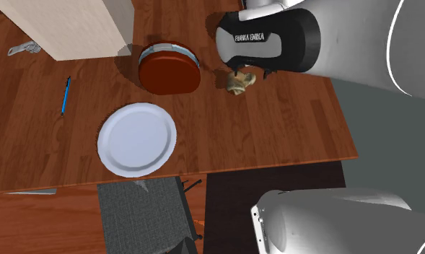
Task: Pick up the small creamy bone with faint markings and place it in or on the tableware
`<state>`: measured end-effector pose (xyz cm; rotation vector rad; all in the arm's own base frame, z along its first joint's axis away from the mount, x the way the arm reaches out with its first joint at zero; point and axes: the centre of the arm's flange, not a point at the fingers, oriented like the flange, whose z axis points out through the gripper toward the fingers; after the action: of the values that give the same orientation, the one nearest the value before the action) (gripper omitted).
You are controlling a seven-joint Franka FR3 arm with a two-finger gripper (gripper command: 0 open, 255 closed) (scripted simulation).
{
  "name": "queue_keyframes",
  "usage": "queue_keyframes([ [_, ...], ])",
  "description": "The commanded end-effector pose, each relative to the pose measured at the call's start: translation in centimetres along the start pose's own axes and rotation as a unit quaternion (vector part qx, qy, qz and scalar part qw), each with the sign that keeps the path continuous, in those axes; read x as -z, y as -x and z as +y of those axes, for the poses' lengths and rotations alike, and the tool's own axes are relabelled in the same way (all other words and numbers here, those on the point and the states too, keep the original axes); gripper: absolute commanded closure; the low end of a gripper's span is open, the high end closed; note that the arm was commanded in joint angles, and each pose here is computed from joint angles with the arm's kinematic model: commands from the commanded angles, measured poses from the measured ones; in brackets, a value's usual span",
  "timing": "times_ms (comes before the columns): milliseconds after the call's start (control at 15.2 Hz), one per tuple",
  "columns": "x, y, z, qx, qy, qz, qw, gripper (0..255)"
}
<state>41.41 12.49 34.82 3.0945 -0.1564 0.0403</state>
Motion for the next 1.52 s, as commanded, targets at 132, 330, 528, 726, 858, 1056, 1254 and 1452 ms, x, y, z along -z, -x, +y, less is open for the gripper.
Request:
queue_keyframes([
  [132, -3.8, -1.2, -3.2, -0.002, -0.001, -0.001, 1.0000, 0],
  [330, -6.8, -2.2, -5.7, -0.003, -0.001, -0.002, 1.0000, 0],
  [528, -8.4, -2.4, -6.2, -0.003, -0.001, -0.002, 1.0000, 0],
  [726, -10.0, -2.3, -6.2, -0.003, -0.001, -0.002, 1.0000, 0],
  [858, -11.1, -2.3, -6.2, -0.003, -0.001, -0.002, 1.0000, 0],
  [1056, -11.4, -2.3, -6.2, -0.003, -0.001, -0.002, 1.0000, 0],
  [1254, -11.4, -2.3, -6.2, -0.003, -0.001, -0.002, 1.0000, 0],
  [1452, -11.3, -2.3, -6.2, -0.003, -0.001, -0.002, 1.0000, 255],
])
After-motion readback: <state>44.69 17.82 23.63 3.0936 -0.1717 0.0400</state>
